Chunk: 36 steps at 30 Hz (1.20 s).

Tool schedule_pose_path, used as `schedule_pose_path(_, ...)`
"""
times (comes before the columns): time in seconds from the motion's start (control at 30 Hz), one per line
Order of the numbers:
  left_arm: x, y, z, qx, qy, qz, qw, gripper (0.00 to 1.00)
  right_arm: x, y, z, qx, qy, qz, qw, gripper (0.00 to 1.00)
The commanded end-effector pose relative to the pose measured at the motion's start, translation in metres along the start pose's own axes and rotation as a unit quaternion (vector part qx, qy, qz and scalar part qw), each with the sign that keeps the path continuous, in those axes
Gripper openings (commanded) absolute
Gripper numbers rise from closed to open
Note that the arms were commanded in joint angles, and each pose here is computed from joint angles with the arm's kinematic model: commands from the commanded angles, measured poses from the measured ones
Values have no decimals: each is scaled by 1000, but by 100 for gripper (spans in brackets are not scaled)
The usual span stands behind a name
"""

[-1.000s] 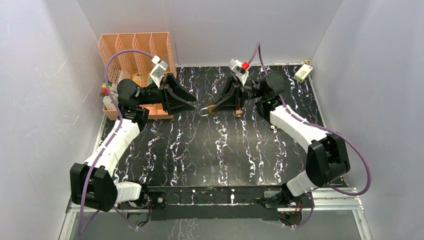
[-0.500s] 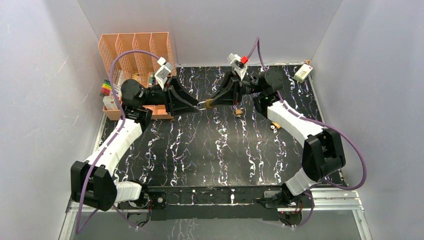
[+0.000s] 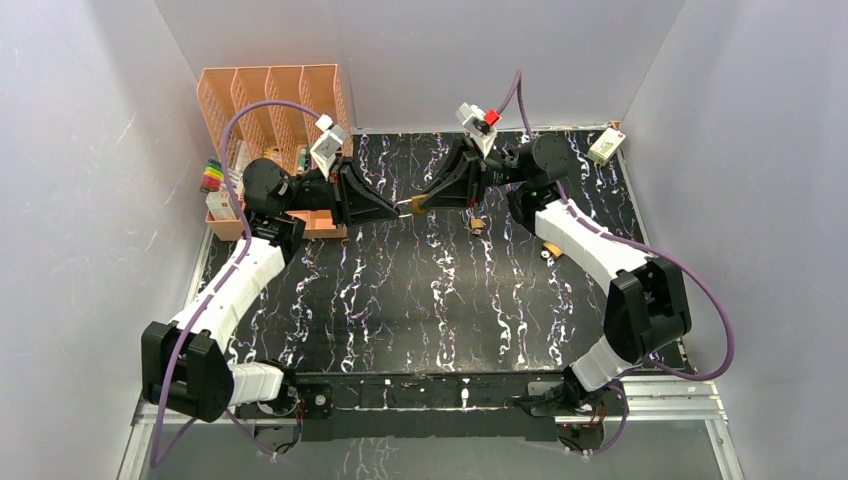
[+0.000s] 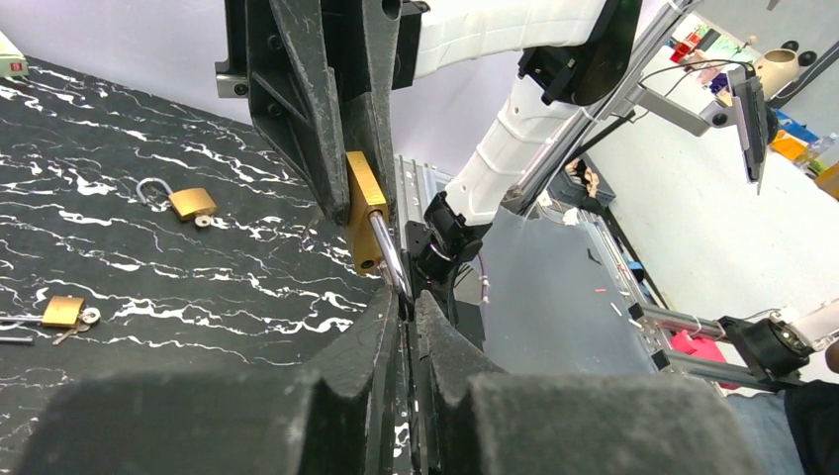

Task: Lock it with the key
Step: Lock the lock.

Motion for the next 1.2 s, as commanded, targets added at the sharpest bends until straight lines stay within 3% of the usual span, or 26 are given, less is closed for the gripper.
schedule_pose_path(0.0,8,-11,-3,-11,-2,-31,999,0,20,1,-5,7,-11,44,999,0)
schedule_pose_path(0.57,11,-8,0,29,-7,-85,996,0,21,6,-7,19,5,32,999,0)
schedule_pose_path(1.17,-4,0,-6,6,-17,-46,999,0,23,0,-29,20,-16,39,999,0)
Point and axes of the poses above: each gripper's point midway between its finger pads, its own z axis back along the fingers, its own y axis along the line the jaws close on, x = y × z, the point moved 7 cm from there along z, back along the fingers, and after that the axes turned 7 degrees about z, right-handed, at the moved point
